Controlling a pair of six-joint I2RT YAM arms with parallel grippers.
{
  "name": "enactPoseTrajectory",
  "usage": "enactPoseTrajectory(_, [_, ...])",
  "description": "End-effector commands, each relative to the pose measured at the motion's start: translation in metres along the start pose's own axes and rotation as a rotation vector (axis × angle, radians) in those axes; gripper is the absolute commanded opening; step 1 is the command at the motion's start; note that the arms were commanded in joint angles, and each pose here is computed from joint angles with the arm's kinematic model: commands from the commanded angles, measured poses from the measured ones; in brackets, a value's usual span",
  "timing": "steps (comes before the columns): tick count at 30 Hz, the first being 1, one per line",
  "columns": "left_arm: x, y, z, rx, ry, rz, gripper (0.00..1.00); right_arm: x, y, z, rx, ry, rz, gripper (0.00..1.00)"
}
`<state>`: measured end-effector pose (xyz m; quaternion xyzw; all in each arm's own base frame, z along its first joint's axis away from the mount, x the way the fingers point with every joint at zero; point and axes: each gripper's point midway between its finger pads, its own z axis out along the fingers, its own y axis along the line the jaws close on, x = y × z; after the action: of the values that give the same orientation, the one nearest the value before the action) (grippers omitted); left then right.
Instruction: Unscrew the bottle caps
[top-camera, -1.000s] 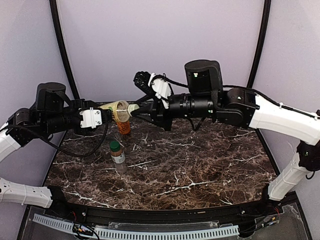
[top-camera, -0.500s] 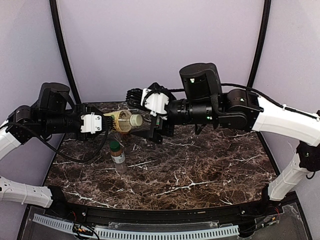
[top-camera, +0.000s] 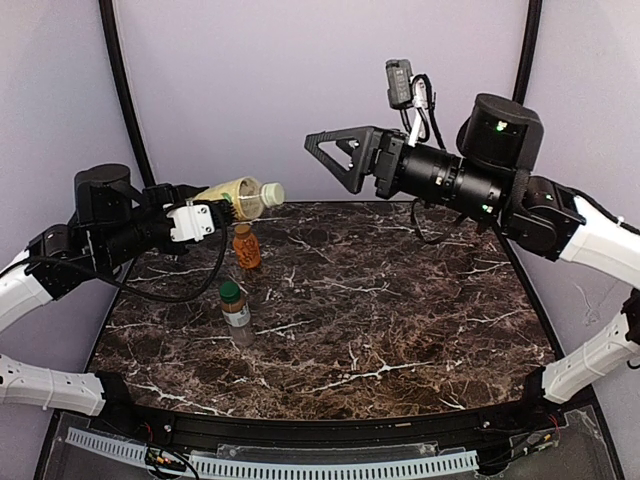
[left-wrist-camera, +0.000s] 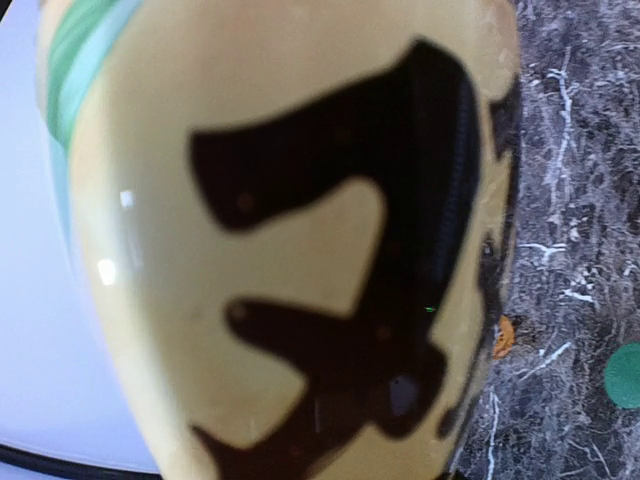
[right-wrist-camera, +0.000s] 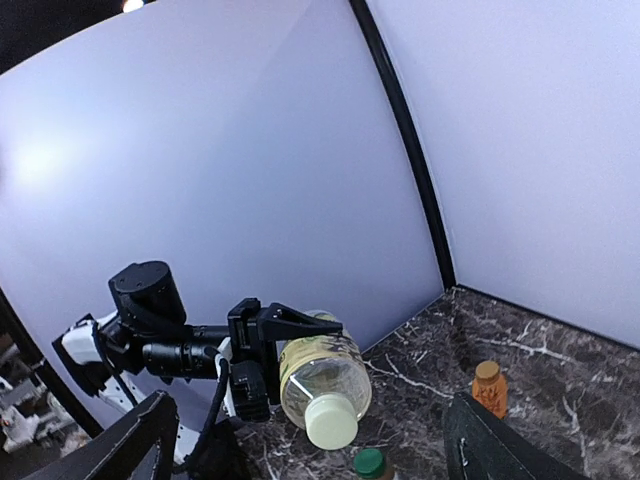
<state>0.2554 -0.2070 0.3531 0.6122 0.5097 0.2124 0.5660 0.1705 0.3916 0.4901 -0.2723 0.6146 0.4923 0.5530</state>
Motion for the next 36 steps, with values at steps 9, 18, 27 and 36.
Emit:
enactPoseTrajectory(9, [0.004,0.061,-0.006,-0.352,0.061,0.114,0.16,0.029,-0.032,0.056,0.034,0.018,0.372,0.85])
enactPoseTrajectory(18, [0.005,0.056,-0.008,-0.348,0.054,0.118,0.16,0.041,-0.027,0.075,-0.016,0.064,0.386,0.64])
enactPoseTrajectory(27, [0.004,0.055,-0.007,-0.345,0.050,0.116,0.16,0.048,-0.027,0.081,-0.038,0.092,0.408,0.47])
enactPoseTrajectory(36, [0.005,0.054,-0.006,-0.335,0.049,0.117,0.16,0.048,-0.022,0.083,-0.064,0.106,0.371,0.19])
